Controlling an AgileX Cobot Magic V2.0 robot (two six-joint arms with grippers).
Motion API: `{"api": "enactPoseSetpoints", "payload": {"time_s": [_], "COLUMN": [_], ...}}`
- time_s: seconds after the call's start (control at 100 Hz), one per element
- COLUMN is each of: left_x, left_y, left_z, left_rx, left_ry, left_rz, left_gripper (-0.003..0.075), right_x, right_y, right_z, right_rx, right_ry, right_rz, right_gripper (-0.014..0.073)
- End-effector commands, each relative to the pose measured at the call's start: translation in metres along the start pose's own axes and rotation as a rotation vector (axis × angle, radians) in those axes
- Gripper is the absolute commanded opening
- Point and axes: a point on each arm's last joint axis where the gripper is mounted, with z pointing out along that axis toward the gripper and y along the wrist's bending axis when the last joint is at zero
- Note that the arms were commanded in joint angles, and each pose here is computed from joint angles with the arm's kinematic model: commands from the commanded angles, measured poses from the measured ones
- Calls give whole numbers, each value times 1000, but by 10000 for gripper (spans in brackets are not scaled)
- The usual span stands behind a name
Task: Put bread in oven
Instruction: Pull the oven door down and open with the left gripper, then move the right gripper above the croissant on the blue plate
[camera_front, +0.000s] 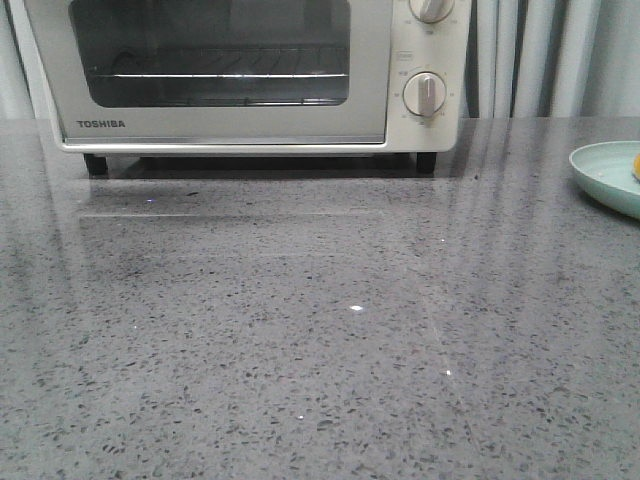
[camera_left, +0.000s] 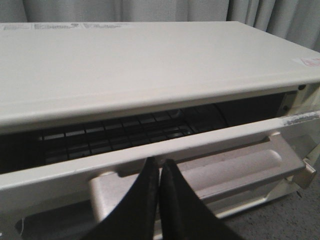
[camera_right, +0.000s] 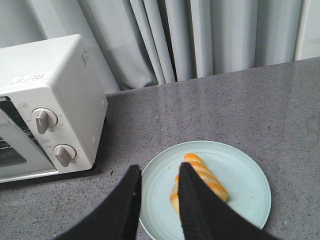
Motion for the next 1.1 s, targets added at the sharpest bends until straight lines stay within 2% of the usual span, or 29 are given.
{"api": "enactPoseSetpoints", "payload": {"time_s": [0.0, 0.12, 0.31, 0.48, 0.64, 0.84, 1.09], "left_x": [51, 58, 21, -3, -19, -34, -34], "left_y": [4, -13, -45, -47, -40, -30, -27], "left_z": [-14, -52, -125, -177, -211, -242, -248], "left_rx": [-32, 41, 266, 379, 390, 378, 353], "left_ry": [283, 257, 17, -162, -242, -335, -318], "left_rz": [-90, -106, -81, -38, 31, 85, 132], "left_gripper": [-21, -21, -21, -22, -22, -21, -21], "right_x": [-14, -12, -2, -1, 1, 2, -1], "right_y": [2, 1, 0, 0, -1, -1, -1], "right_z": [-4, -4, -2, 3, 16, 43, 93], "right_rx": [-9, -4, 11, 14, 22, 36, 72], "right_ry": [-90, -58, 37, 61, 114, 200, 440], "right_rz": [-13, -13, -12, -12, -12, -12, -11], "right_gripper": [163, 163, 163, 163, 179, 342, 344]}}
